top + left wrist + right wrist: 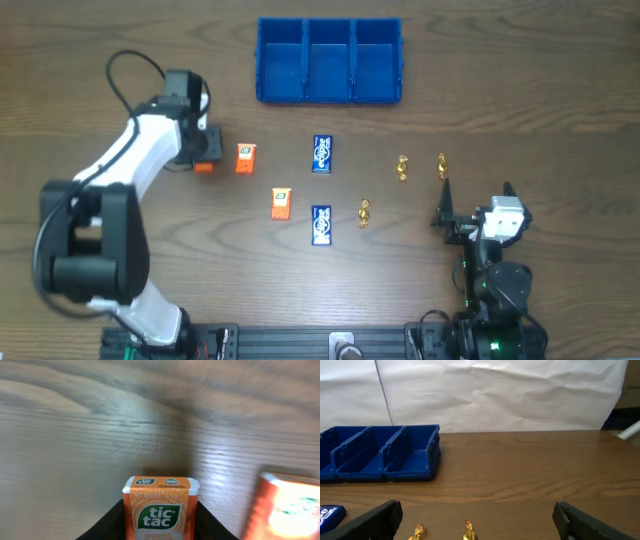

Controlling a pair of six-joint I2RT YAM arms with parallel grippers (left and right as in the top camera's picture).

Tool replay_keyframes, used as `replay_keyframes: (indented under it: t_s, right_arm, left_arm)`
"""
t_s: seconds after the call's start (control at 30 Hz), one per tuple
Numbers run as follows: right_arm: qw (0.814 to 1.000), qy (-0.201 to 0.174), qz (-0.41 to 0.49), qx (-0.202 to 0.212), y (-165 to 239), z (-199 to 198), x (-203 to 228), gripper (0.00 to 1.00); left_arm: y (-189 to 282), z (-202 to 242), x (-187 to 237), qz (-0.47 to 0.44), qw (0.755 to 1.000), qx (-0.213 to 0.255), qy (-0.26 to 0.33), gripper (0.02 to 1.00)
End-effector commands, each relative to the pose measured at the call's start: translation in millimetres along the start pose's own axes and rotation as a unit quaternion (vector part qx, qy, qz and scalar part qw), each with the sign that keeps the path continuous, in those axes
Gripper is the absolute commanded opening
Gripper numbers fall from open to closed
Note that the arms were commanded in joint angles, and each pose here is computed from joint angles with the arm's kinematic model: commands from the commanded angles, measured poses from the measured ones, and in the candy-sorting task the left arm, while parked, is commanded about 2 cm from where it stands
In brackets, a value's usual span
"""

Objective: Sort Candies Into Trays

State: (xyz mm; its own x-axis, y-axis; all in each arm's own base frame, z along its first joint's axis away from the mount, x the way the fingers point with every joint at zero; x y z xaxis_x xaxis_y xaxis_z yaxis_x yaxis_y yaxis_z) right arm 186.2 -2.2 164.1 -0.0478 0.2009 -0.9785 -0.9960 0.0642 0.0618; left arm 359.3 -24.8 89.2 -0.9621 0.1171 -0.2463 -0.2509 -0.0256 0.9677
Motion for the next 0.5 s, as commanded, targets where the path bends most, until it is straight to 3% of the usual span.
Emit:
replay_keyframes:
  t_s: [0.03,0.13,0.27,0.37,0.5]
  right_arm:
    - [1.0,-0.003,-0.001,0.005,0.3,-1.6,-0.2,0.998]
    - [1.0,-0.003,-0.001,0.005,0.3,-1.6,-0.2,0.998]
    - [1.0,-0.003,-0.001,0.005,0.3,-1.6,-0.2,0.998]
    - [1.0,-0.003,-0.001,0.005,0.3,-1.5,-0.2,0.998]
    - [1.0,-0.003,-0.001,0.005,0.3,-1.5,-0.2,0.998]
  left_arm:
    - [118.7,-14.4,-55.0,-0.163,0.986,-0.035,0.022,0.329]
    - [173.4,-32.1,-81.3,-0.241,0.969,-0.054,0.016,0.332]
    - [210.6,-62.5,-122.0,-0.306,0.951,-0.045,0.0,0.332]
    - [211.7,-90.9,-159.4,-0.327,0.944,-0.035,-0.015,0.336]
    - [179.5,-124.4,-199.6,-0.314,0.948,-0.028,-0.036,0.332]
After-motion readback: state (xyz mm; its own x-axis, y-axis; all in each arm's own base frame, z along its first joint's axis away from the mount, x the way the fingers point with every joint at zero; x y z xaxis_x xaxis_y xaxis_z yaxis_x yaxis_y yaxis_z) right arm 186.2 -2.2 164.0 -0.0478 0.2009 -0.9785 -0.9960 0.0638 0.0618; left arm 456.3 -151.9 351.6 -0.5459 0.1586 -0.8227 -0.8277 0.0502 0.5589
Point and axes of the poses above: each gripper's point midway between its finger pads, its own y axis back along the fingers, its own z axis along the line the jaws close on, x = y × z, the point moved 6 cm from there along y, back along the fingers, and after that the axes turned 11 degrees about -y, right-handed, at the moved point
